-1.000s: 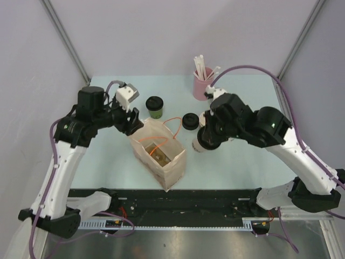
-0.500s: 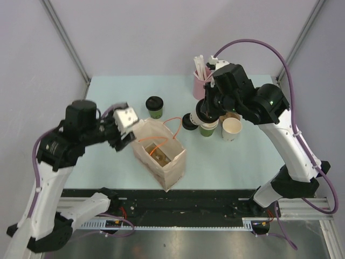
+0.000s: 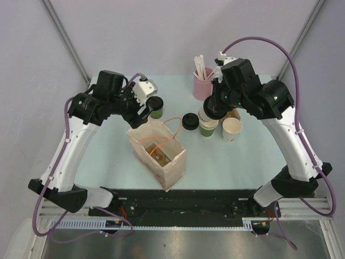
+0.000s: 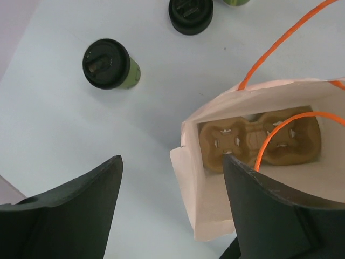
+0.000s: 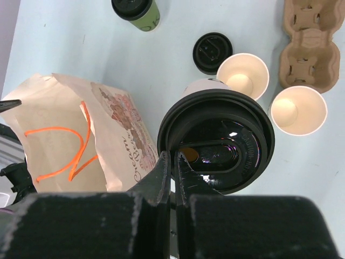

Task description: Pack the takeout coffee

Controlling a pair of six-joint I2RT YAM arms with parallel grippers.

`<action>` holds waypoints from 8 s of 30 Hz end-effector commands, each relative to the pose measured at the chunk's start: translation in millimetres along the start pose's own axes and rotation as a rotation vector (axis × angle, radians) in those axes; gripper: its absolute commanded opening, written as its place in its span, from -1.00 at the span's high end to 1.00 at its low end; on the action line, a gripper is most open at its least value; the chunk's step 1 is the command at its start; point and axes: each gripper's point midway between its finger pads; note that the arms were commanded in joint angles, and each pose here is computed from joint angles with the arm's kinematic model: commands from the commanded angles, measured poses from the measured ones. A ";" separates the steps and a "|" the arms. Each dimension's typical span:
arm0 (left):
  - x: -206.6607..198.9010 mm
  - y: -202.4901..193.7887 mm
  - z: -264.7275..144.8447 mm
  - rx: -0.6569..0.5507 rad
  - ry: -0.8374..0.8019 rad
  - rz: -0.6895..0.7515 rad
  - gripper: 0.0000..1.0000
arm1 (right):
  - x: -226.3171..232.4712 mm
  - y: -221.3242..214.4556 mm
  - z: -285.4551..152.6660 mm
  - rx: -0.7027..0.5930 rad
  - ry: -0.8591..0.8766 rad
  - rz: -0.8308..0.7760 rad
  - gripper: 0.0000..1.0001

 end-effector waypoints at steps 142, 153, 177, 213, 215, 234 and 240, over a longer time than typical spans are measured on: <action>-126.9 -27.2 16.5 0.109 -0.128 -0.570 0.99 | 75.9 -167.5 45.3 0.524 0.226 -0.708 1.00; -130.0 -32.2 25.8 0.138 -0.122 -0.632 0.99 | 104.6 -179.5 71.4 0.461 0.354 -0.683 1.00; -130.1 -5.7 14.1 0.018 -0.237 -0.634 0.46 | 85.6 -193.5 100.4 0.489 0.346 -0.567 1.00; -152.8 -16.2 -2.5 0.020 -0.420 -0.738 0.80 | 137.6 -199.9 111.6 0.460 0.522 -0.992 1.00; -151.2 -14.9 -2.3 0.015 -0.414 -0.738 0.85 | 138.3 -202.4 114.9 0.462 0.528 -0.999 1.00; -127.2 7.8 -12.3 -0.088 -0.331 -0.624 0.00 | 119.8 -254.9 136.5 0.604 0.505 -0.880 1.00; -125.5 14.0 -23.3 -0.129 -0.329 -0.594 -0.15 | 112.0 -261.4 143.9 0.635 0.471 -0.849 1.00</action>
Point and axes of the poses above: each gripper's point midway between its finger pads, its own z axis out along the fingers, its own x axis along the line the jaws close on, y = z × x, and after that the axes turned 3 degrees about z, right-handed
